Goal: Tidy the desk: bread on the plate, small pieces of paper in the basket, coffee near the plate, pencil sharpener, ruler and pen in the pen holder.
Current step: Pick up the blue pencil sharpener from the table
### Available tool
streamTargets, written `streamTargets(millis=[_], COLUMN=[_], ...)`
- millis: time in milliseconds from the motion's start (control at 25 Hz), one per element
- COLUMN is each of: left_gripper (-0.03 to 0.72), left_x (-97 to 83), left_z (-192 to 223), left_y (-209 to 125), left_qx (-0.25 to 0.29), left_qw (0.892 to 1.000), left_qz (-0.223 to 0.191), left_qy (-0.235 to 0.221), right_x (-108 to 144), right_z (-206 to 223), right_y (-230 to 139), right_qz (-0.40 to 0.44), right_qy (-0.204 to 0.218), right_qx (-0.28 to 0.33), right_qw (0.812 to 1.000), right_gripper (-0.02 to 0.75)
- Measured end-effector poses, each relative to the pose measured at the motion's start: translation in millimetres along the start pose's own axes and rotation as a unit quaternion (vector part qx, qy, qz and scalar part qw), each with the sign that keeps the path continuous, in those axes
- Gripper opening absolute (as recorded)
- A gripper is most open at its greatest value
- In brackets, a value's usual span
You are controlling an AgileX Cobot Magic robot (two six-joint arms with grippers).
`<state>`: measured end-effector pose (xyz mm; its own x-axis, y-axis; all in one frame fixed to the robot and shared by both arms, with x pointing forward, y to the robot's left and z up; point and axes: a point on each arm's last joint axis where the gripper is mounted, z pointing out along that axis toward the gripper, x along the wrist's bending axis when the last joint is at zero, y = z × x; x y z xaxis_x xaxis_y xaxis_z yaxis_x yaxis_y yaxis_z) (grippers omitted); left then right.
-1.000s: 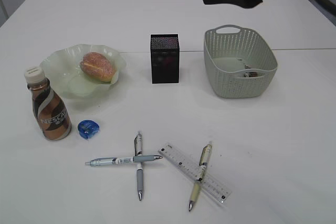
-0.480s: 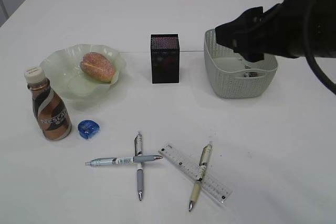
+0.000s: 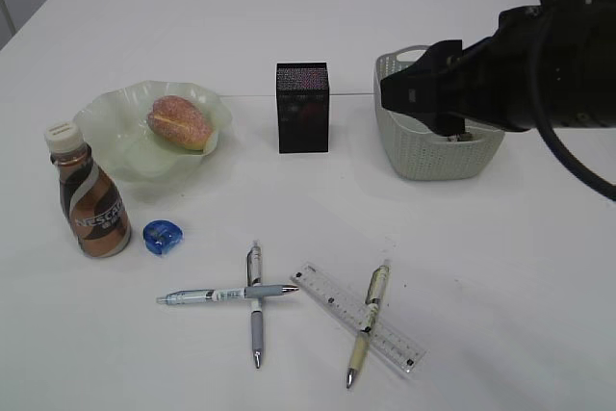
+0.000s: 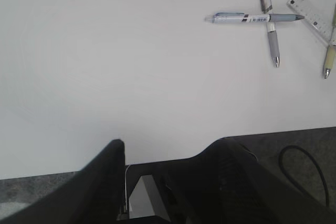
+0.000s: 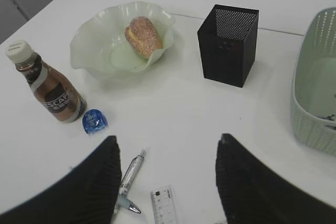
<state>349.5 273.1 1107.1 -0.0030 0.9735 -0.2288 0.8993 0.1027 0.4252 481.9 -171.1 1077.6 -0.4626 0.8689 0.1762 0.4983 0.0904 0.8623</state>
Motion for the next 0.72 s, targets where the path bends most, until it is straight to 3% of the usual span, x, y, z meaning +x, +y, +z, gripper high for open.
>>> streamTargets(millis=[720], left_gripper=[0.424], left_x=[-0.3], left_z=[0], left_y=[0], left_qx=[0.000], left_qw=[1.000], left_qz=[-0.001], left_qy=[-0.002], right_x=[7], right_z=[29], right_y=[1], right_qz=[-0.014], right_qy=[0.027], right_qx=[0.052], right_qw=[0.998], right_gripper=[0.426])
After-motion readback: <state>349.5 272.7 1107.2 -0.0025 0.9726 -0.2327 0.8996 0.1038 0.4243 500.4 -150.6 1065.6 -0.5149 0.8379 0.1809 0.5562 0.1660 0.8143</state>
